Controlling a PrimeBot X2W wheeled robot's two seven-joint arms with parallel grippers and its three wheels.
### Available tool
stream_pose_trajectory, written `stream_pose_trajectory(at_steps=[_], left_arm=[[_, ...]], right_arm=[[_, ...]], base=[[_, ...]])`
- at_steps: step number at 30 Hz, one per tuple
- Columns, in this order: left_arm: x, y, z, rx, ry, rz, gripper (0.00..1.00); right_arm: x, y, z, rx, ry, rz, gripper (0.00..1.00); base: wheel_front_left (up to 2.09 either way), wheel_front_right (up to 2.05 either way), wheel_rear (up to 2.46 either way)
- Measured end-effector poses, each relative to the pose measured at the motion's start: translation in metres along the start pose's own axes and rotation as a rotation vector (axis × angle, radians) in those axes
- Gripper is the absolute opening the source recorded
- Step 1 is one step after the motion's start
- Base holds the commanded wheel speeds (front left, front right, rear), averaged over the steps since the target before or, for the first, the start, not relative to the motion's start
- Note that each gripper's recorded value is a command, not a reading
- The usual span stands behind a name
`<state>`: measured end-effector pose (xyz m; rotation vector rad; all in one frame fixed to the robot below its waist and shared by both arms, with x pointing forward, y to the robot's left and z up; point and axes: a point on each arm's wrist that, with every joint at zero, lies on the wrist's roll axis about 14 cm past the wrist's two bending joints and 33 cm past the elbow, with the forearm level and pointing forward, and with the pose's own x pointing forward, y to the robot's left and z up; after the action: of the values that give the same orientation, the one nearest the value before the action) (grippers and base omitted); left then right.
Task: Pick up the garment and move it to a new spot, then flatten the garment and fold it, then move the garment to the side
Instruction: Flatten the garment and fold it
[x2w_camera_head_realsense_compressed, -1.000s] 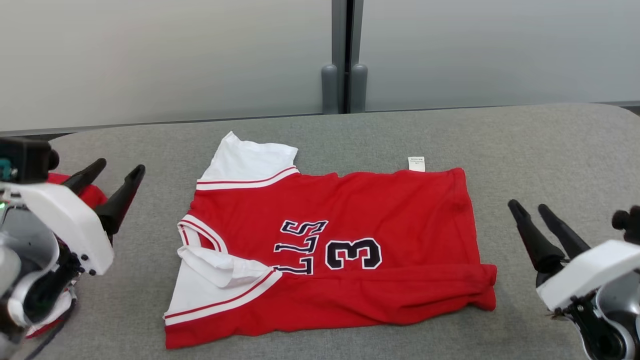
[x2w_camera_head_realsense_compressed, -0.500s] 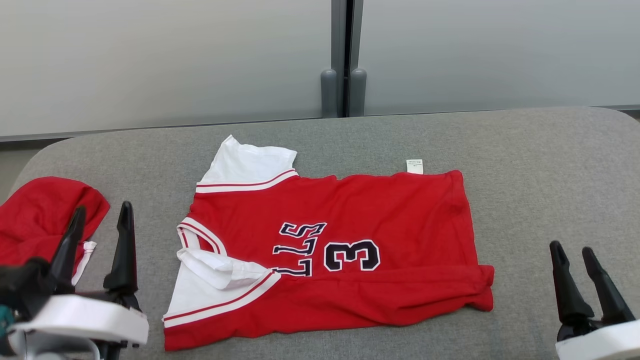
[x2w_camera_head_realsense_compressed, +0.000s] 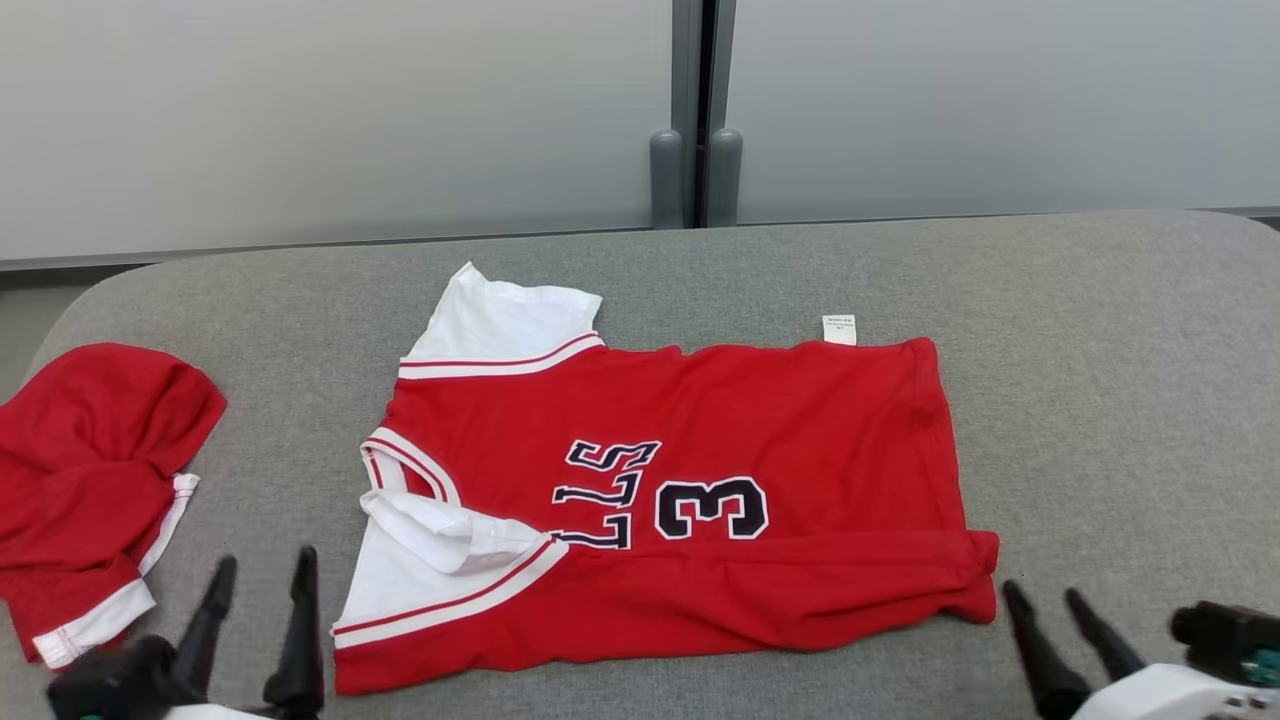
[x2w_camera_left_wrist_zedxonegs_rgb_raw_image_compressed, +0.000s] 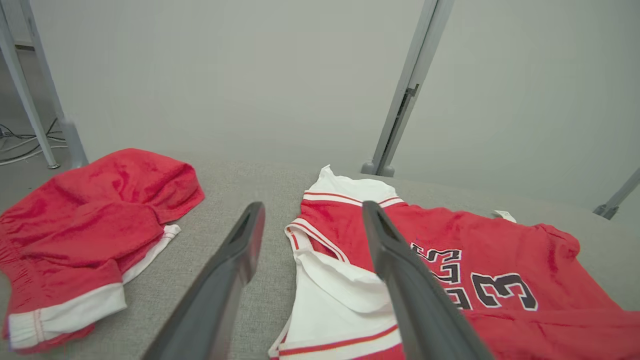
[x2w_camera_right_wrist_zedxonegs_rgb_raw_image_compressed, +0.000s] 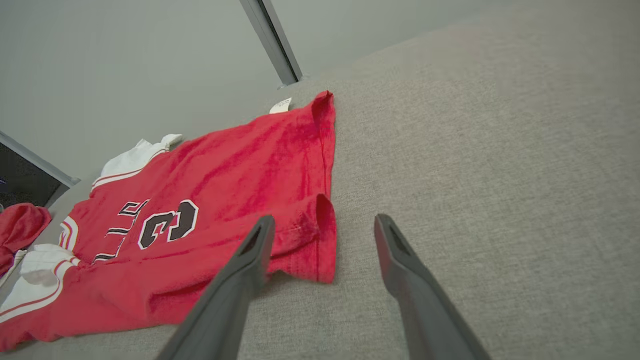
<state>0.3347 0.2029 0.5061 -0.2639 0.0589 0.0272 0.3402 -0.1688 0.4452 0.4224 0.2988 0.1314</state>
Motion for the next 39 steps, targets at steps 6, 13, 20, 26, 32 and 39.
stream_pose_trajectory(at_steps=[6, 13, 20, 26, 32, 39], left_arm=[[-0.011, 0.006, -0.053, -0.005, 0.267, -0.008, 1.0], [-0.02, 0.005, -0.09, -0.013, 0.485, -0.015, 1.0], [-0.022, 0.004, -0.117, -0.013, 0.612, -0.032, 1.0], [-0.014, 0.007, -0.136, 0.009, 0.683, -0.035, 1.0], [-0.014, 0.006, -0.145, -0.004, 0.713, -0.038, 0.29], [-0.015, 0.004, -0.139, -0.015, 0.684, -0.05, 0.0]], right_arm=[[0.008, 0.002, -0.036, 0.026, 0.181, 0.007, 1.0], [0.02, 0.004, -0.049, 0.038, 0.25, 0.006, 1.0], [0.026, 0.006, -0.055, 0.03, 0.282, 0.015, 1.0], [0.032, 0.011, -0.059, 0.038, 0.302, 0.03, 0.88], [0.034, 0.014, -0.059, 0.037, 0.307, 0.038, 0.0], [0.031, 0.015, -0.053, 0.03, 0.294, 0.051, 0.0]], base=[[0.0, 0.0, 0.0], [0.0, 0.0, 0.0], [0.0, 0.0, 0.0], [0.0, 0.0, 0.0], [0.0, 0.0, 0.0], [0.0, 0.0, 0.0]])
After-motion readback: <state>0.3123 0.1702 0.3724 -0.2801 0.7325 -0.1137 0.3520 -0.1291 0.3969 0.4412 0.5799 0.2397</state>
